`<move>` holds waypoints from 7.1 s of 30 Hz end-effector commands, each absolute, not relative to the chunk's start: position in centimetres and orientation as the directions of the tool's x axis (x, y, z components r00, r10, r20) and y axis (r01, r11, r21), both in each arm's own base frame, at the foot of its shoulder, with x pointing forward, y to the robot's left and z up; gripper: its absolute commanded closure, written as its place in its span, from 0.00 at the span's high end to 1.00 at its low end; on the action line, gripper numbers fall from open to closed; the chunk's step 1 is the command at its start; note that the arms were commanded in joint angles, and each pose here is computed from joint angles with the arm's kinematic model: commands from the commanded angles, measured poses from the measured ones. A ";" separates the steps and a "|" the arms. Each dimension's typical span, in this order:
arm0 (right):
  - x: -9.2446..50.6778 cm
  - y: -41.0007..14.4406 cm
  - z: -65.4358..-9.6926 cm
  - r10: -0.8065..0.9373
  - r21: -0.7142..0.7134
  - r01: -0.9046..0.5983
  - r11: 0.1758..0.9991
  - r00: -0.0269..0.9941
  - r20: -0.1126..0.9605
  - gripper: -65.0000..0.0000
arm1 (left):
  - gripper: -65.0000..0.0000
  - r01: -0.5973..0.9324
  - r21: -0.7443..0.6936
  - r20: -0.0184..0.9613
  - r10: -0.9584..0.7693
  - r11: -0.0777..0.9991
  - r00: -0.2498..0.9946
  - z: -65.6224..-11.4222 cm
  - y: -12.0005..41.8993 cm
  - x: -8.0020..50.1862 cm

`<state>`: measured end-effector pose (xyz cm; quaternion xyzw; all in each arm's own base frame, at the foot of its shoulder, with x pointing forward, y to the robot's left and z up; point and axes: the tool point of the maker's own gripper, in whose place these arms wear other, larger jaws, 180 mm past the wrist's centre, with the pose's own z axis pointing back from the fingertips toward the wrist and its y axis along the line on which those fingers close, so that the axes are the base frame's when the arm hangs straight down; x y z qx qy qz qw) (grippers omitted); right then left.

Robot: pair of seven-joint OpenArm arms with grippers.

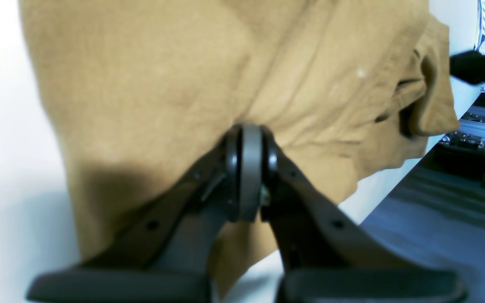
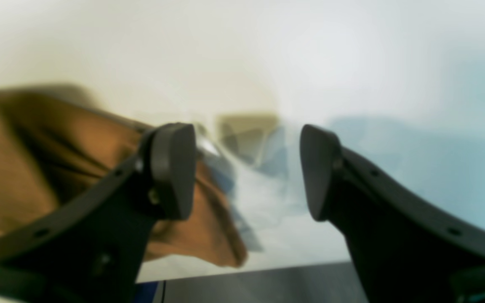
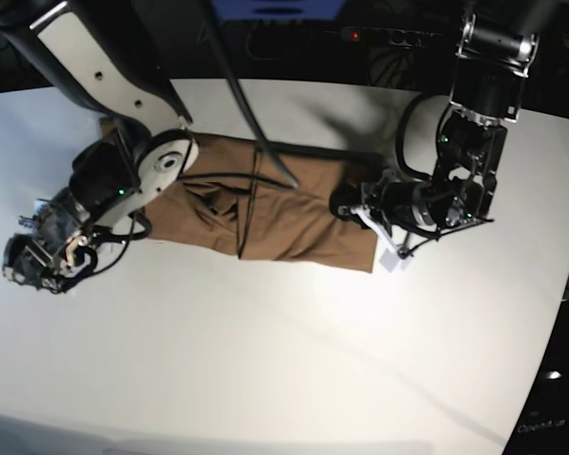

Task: Fold the T-shirt properly
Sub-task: 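Swing the right gripper around to the strip's other end, then position the open right gripper at the strip end's edge, then close the right gripper on the strip end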

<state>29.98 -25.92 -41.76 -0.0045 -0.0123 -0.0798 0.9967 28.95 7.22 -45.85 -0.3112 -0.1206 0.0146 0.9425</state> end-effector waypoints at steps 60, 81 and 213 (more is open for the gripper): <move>29.8 -34.7 -35.6 0.022 -0.413 0.007 0.911 0.998 0.065 0.38 | 0.03 -0.105 -0.429 0.192 0.204 0.897 0.960 -48.7 14.3 29.3; 30.2 -23.6 -41.3 -0.018 -0.054 0.024 0.998 0.993 0.119 0.38 | 0.03 -0.102 -0.428 0.203 0.206 0.898 0.957 -48.4 14.3 30.0; 27.2 -18.3 -40.5 0.462 -0.141 -0.440 0.887 0.851 0.249 0.38 | 0.03 -0.159 -0.400 0.148 0.234 0.903 0.961 -50.1 15.8 28.9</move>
